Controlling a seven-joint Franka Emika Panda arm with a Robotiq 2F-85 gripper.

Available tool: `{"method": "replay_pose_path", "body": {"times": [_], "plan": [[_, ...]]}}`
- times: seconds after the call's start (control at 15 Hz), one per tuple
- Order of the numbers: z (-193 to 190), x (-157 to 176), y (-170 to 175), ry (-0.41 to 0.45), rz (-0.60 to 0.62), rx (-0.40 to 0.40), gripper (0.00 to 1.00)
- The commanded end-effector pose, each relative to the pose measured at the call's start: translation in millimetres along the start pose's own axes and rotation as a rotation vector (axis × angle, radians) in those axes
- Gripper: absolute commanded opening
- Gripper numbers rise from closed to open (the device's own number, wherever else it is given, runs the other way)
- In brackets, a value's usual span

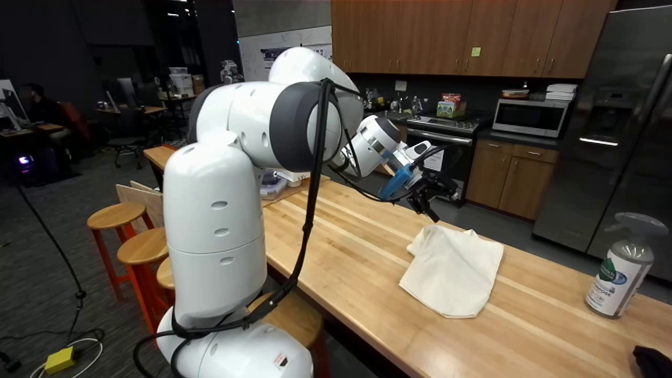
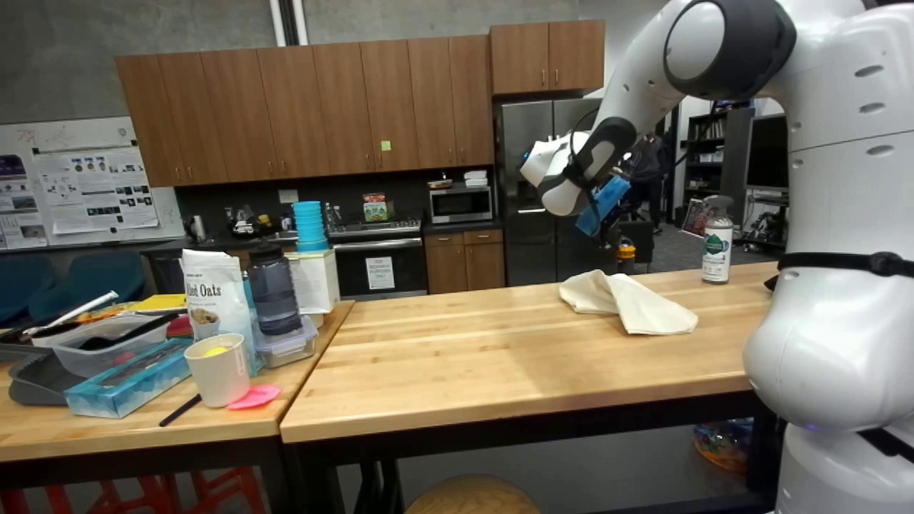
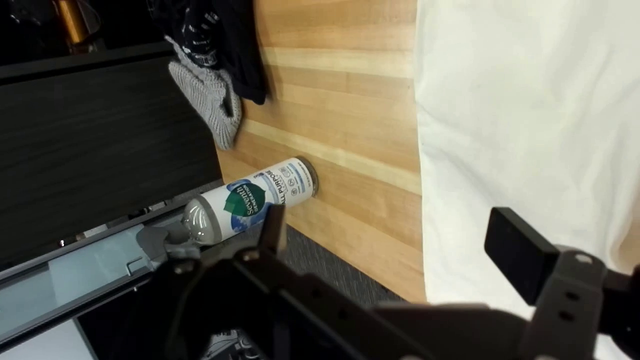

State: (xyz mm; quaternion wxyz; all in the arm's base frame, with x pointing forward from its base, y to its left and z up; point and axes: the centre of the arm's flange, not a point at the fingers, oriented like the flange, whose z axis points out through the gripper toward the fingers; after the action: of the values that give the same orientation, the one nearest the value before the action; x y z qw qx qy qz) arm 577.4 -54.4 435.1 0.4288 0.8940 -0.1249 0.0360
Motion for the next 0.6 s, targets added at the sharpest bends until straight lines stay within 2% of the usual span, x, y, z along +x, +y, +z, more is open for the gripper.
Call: {"method": "replay_pose_path", "body": {"times": [0.0, 0.27, 0.53], "plan": [[19.1, -28.3, -17.3, -0.027, -0.05, 0.008, 1.0], [32.2, -54.8, -48.8, -0.058, -0.147, 0.005, 1.0], [28.9, -77.8, -79.6, -0.042, -0.24, 0.011, 1.0]]}}
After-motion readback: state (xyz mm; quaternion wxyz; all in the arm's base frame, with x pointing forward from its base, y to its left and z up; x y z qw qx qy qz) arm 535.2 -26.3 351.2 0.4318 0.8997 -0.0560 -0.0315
